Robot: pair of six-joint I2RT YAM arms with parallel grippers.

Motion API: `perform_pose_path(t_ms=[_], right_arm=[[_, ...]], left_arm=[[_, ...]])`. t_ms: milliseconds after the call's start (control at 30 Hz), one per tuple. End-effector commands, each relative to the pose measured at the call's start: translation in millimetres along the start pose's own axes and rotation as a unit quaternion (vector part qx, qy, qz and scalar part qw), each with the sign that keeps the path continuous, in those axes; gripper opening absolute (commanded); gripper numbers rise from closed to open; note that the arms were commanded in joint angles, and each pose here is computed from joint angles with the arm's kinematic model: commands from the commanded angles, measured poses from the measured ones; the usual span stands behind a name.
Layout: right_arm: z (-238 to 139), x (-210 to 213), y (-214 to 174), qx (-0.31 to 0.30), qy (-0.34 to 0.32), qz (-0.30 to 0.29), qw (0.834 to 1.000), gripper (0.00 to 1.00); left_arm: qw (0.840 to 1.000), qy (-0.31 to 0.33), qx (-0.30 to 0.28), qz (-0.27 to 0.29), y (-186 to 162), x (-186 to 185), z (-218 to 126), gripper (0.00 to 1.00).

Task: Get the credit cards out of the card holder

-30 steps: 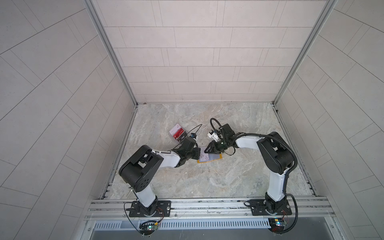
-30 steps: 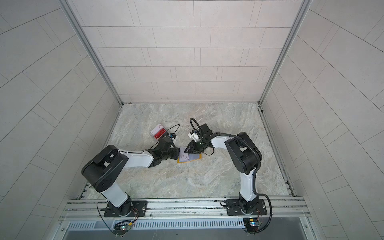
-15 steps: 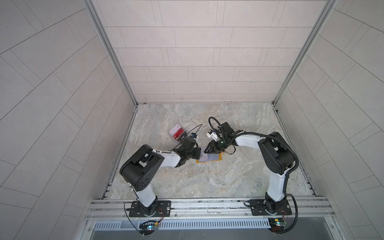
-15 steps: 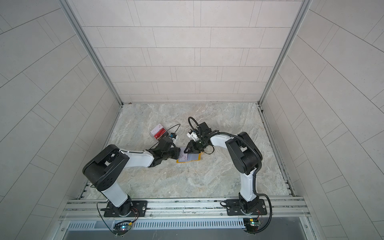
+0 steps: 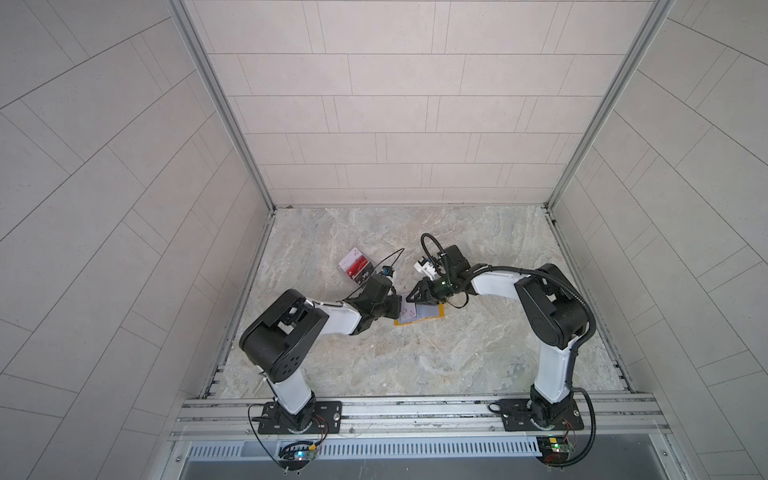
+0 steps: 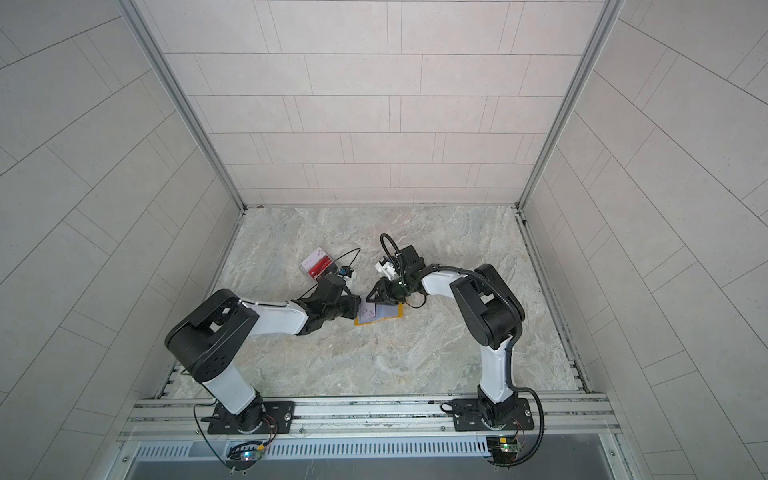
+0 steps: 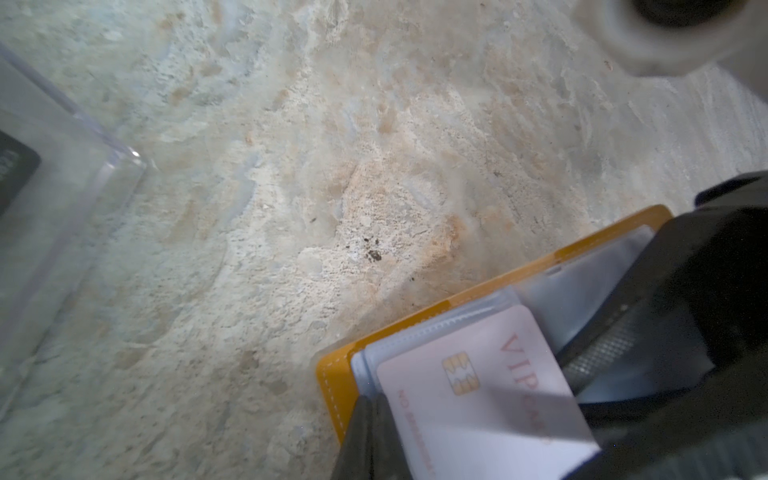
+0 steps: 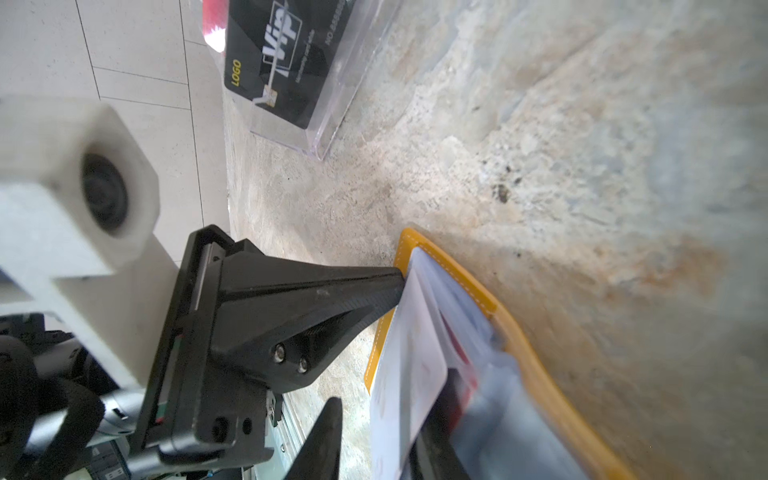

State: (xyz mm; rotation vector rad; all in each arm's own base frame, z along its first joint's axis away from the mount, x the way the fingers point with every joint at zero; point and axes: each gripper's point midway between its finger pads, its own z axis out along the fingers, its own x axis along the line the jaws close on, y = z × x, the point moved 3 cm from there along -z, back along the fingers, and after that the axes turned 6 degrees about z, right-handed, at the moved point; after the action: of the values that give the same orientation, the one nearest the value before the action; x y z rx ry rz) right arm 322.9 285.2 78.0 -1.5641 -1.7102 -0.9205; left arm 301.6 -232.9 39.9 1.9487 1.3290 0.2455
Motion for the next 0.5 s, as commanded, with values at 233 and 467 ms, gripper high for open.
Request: perform_pose_path(t_ms=[233,467], right_arm=[[20,-6,2,0.02,0.011,0.011,1.0,0.31],[21,-11,-2,0.026,0.023,0.013,0.999,0.31]], left_arm=[[0.998,0.007,0.066,-0.003,-38,6,2,0.0],[0.998,0.011,0.069,-0.003,-41,7,1,0.0]])
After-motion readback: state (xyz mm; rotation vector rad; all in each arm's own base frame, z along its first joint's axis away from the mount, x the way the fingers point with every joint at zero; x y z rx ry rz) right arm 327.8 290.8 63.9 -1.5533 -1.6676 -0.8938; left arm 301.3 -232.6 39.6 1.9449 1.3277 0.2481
